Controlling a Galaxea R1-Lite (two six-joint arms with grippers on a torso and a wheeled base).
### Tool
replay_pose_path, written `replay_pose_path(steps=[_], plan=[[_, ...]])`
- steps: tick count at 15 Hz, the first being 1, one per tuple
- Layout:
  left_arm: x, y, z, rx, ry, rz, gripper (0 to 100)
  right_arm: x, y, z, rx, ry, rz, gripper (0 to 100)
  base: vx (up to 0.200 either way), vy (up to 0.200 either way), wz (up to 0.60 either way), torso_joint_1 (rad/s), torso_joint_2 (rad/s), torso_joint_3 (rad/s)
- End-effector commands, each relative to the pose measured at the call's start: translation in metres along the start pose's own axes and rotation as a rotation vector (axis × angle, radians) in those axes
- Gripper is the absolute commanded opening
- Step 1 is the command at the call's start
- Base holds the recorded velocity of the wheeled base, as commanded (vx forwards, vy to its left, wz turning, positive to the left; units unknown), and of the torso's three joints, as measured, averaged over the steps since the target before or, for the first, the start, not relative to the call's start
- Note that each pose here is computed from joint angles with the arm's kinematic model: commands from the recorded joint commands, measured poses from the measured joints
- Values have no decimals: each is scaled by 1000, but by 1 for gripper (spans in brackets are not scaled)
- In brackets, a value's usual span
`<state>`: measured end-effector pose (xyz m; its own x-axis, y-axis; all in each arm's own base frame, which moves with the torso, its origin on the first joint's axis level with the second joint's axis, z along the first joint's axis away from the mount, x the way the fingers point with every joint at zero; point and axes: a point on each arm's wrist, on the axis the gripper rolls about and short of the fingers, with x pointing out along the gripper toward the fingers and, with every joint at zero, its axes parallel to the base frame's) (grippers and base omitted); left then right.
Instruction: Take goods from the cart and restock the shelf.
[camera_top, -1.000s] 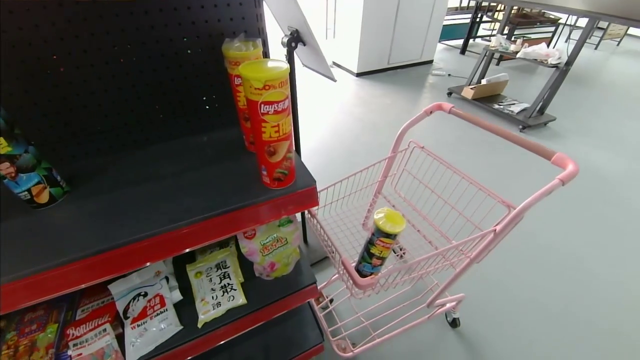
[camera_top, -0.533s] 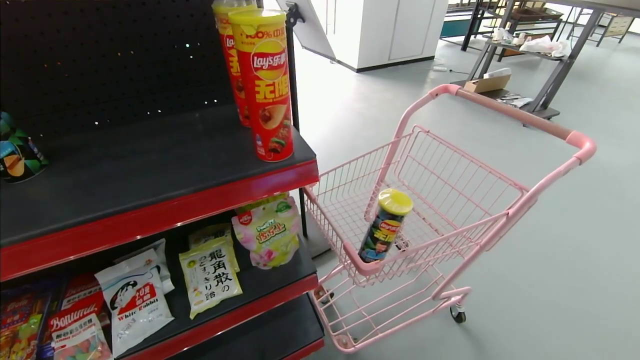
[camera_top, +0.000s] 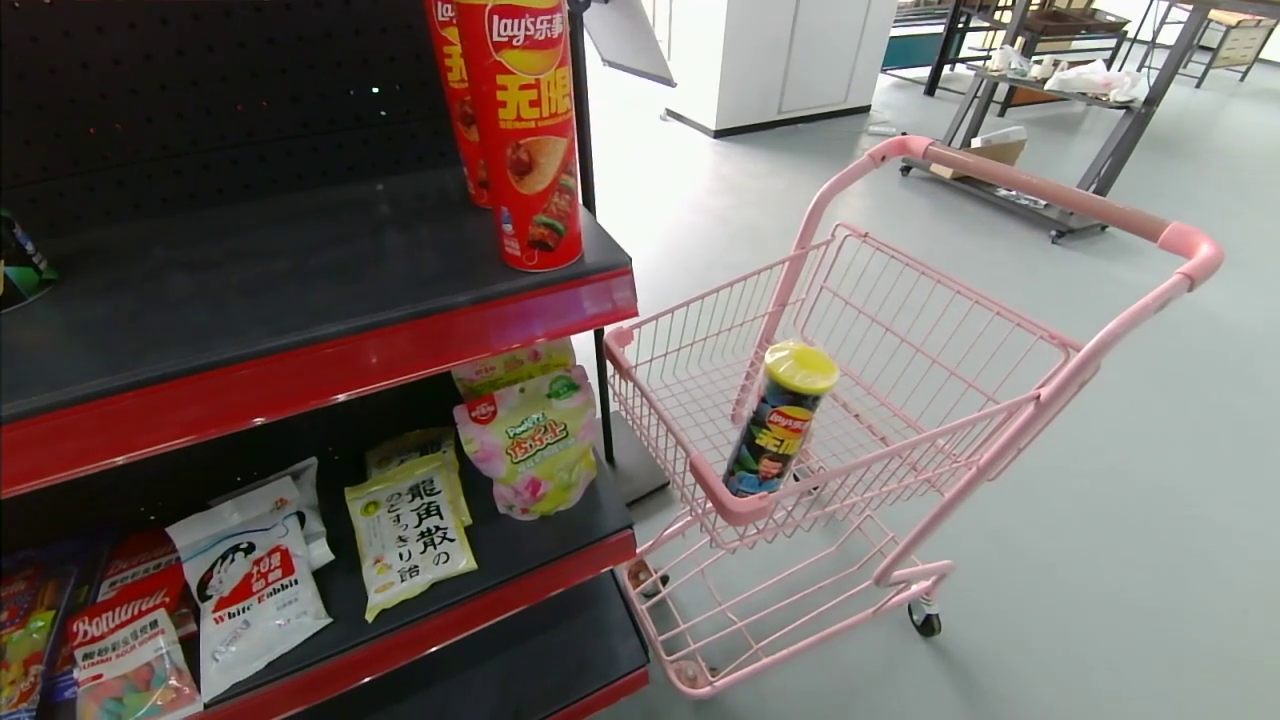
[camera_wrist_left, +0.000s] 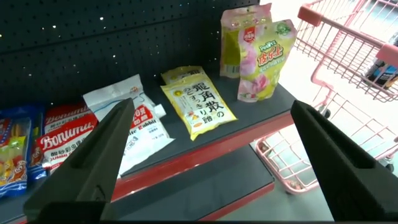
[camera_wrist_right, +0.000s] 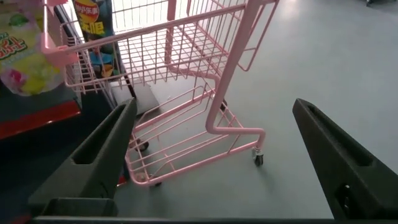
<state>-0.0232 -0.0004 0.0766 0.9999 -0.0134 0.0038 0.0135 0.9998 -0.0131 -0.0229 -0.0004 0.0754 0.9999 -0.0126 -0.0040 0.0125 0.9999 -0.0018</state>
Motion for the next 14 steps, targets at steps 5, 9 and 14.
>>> replay_pose_path(steps=[5, 9, 14], plan=[[0, 0, 0, 1, 1, 1, 100, 57, 4, 185, 270, -4, 116, 100, 0, 0, 0, 0, 0, 0], [0, 0, 0, 1, 1, 0, 100, 172, 22, 197, 218, 100, 331, 100, 0, 0, 0, 0, 0, 0], [0, 0, 0, 1, 1, 1, 100, 244, 44, 114, 67, 313, 530, 100, 0, 0, 0, 0, 0, 0]])
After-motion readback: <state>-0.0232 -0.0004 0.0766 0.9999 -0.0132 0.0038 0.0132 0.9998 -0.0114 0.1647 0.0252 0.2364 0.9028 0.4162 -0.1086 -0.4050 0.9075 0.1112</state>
